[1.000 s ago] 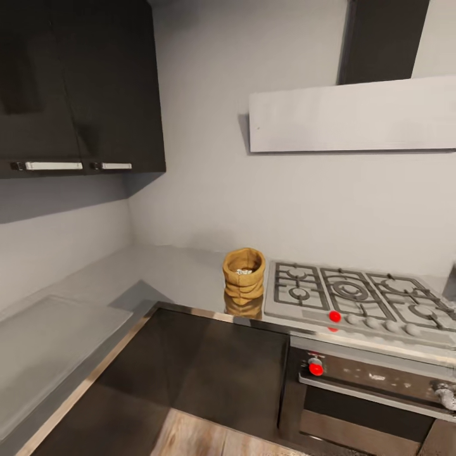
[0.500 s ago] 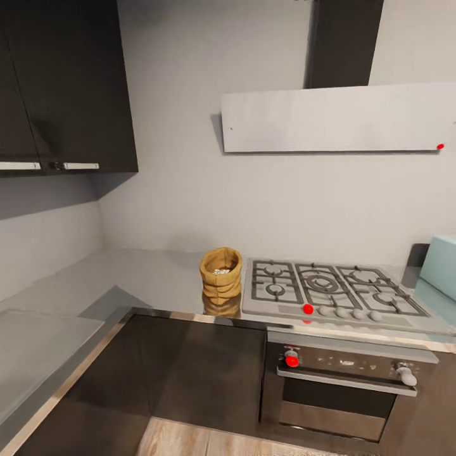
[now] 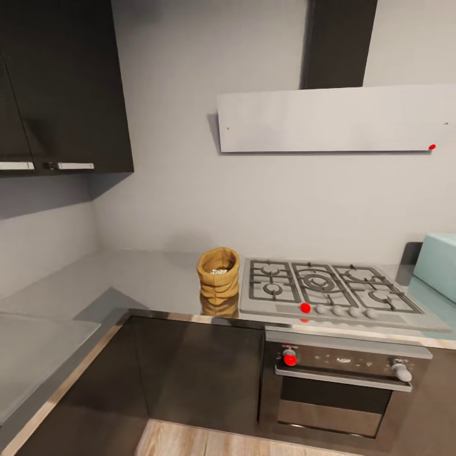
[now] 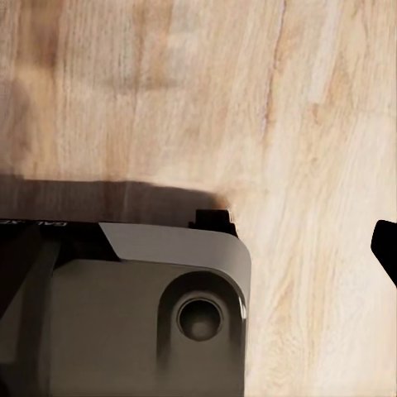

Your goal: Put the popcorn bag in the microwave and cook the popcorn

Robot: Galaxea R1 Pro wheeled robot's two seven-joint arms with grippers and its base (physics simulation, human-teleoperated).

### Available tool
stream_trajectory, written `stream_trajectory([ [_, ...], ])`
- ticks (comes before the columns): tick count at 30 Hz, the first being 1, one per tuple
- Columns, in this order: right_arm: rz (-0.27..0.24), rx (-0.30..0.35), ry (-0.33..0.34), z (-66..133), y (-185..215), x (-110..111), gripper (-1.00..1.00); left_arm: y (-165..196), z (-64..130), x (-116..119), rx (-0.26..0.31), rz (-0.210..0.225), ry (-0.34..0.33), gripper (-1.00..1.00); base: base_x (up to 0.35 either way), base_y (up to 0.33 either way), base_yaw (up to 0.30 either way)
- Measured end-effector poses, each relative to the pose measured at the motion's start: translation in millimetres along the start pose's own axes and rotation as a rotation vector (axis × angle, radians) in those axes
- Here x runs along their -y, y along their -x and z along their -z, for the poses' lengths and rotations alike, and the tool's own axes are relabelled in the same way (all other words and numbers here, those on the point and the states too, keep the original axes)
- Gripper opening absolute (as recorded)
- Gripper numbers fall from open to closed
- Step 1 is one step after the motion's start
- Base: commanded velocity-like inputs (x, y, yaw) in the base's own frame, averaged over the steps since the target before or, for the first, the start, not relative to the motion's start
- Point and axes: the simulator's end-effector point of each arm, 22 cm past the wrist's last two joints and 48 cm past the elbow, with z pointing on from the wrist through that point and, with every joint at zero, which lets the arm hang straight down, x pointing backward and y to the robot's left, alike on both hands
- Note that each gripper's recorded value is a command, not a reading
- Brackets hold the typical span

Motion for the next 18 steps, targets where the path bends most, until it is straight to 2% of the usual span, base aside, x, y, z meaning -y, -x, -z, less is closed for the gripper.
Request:
stream_trajectory([
  [18,0.001,0.0,0.0,0.0,0.0,0.1,1.0,0.1,0.0,0.0,0.0,0.0,0.0,1.0,0.0,0.168,0.0],
])
